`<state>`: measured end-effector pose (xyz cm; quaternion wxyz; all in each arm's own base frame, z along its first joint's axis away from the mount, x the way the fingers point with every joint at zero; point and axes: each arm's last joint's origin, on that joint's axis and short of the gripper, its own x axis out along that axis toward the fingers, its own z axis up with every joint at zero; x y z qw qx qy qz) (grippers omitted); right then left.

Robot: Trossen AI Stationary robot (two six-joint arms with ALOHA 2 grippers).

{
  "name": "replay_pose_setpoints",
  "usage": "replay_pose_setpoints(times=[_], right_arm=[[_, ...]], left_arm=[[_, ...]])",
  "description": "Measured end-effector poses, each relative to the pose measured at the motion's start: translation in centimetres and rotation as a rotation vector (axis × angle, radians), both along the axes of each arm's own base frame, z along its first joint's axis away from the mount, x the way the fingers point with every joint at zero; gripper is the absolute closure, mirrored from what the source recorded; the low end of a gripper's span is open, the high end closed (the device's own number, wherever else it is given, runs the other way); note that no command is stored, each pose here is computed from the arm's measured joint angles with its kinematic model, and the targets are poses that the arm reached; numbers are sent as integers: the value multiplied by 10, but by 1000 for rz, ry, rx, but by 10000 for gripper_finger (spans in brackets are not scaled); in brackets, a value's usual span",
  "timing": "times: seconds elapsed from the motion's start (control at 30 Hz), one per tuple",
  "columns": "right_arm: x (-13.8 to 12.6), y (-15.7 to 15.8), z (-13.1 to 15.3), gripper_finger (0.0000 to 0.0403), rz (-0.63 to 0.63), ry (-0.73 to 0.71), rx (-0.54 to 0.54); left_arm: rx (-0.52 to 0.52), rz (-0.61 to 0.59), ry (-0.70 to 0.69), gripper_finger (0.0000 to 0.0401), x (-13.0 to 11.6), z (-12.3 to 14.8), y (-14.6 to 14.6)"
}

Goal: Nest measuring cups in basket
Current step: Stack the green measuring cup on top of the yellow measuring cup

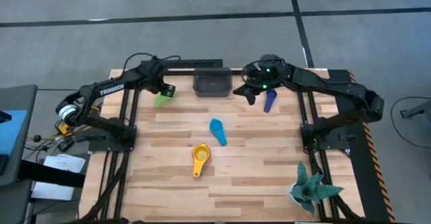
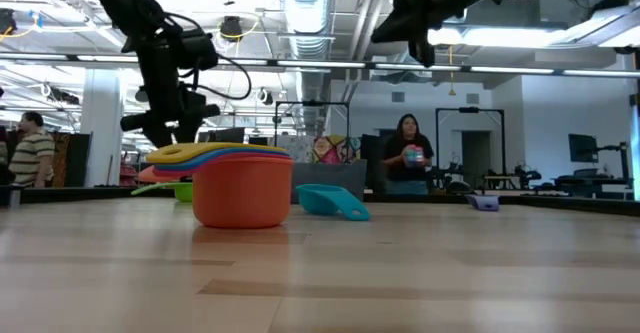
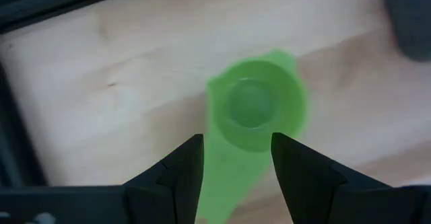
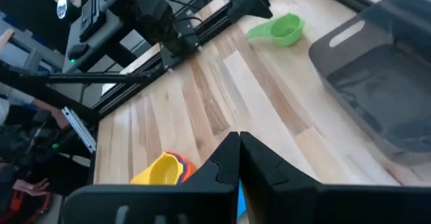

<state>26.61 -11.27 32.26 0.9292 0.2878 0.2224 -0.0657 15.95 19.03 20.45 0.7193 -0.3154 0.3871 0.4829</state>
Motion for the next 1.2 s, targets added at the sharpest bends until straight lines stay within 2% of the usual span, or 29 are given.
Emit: replay_pose_setpoints(times=[0.2, 0.63, 0.77, 1.0, 1.07, 1.2], right_arm=[[10, -2, -11, 347, 16, 25, 47], [10, 0, -9, 331, 11, 10, 68], [11, 1, -9, 331, 6, 9, 80], [11, -1, -8, 331, -30, 6, 102], [11, -1, -8, 331, -41, 8, 98], [12, 2, -8, 331, -47, 12, 90]], left_arm=[[43, 28, -5, 238, -5, -8, 8], [-46, 24, 43, 241, 2, -45, 22], [-46, 25, 41, 271, 3, -46, 22], [-47, 50, 26, 381, 3, -45, 23], [-45, 62, 16, 390, 3, -45, 23], [-46, 82, 3, 382, 3, -44, 23]])
